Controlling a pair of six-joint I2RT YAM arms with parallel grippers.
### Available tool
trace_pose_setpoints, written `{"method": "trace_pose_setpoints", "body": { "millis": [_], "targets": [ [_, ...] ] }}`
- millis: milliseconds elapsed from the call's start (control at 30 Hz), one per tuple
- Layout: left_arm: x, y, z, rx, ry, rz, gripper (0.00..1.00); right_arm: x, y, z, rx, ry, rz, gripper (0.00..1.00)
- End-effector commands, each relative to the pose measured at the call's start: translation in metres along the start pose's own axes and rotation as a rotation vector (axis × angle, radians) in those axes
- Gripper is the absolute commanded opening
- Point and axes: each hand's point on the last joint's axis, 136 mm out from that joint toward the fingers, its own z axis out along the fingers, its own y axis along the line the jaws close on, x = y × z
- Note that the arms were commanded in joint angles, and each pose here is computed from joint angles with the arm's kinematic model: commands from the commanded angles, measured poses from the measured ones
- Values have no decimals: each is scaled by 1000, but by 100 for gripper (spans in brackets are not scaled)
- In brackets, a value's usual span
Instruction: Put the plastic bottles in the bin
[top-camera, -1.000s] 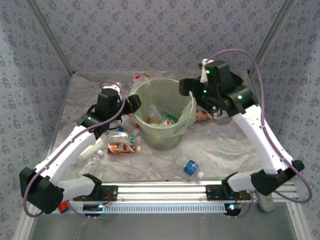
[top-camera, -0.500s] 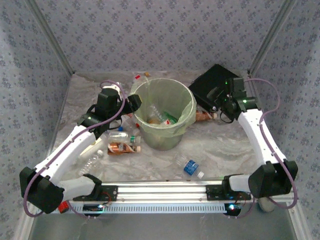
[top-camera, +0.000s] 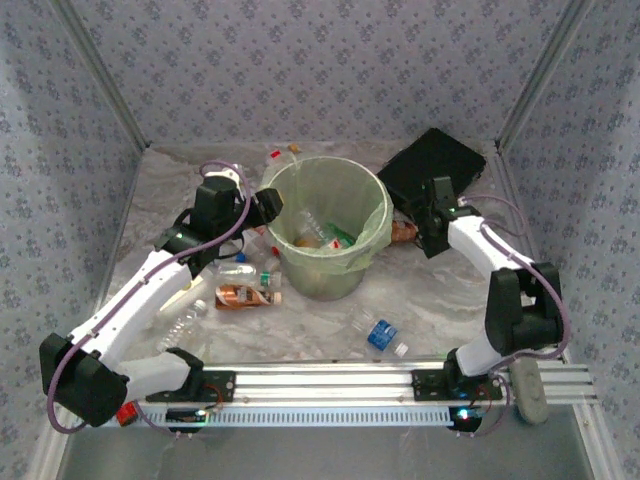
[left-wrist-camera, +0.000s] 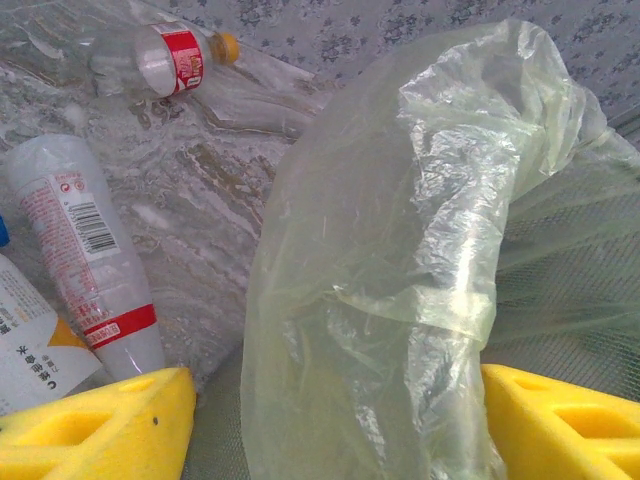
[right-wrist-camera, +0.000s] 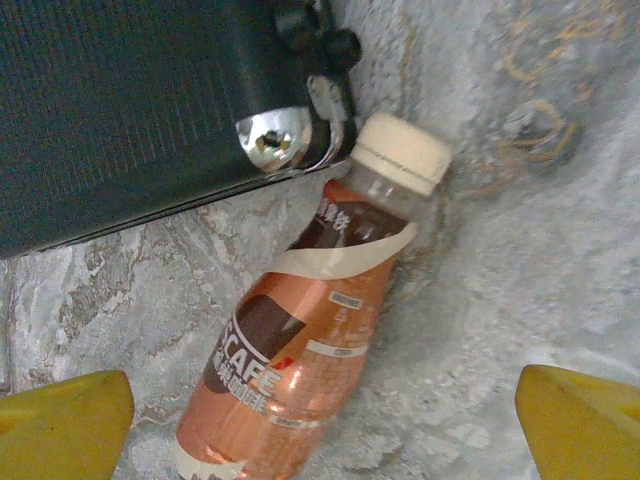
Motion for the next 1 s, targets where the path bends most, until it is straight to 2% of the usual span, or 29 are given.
{"method": "trace_pose_setpoints", "body": {
  "millis": [0, 533, 733, 967],
  "targets": [
    [9, 11, 9, -50, 31, 6, 73, 0, 9, 13, -2, -23, 32, 100],
    [9, 13, 11, -62, 33, 7, 73, 12, 4, 62, 59, 25, 42, 98],
    [10, 13, 11, -59, 37, 5, 73, 17, 1, 74, 70, 54, 45, 91],
    [9, 11, 10, -55, 36, 3, 73, 20, -3, 76, 66, 71, 41, 79]
  ]
}}
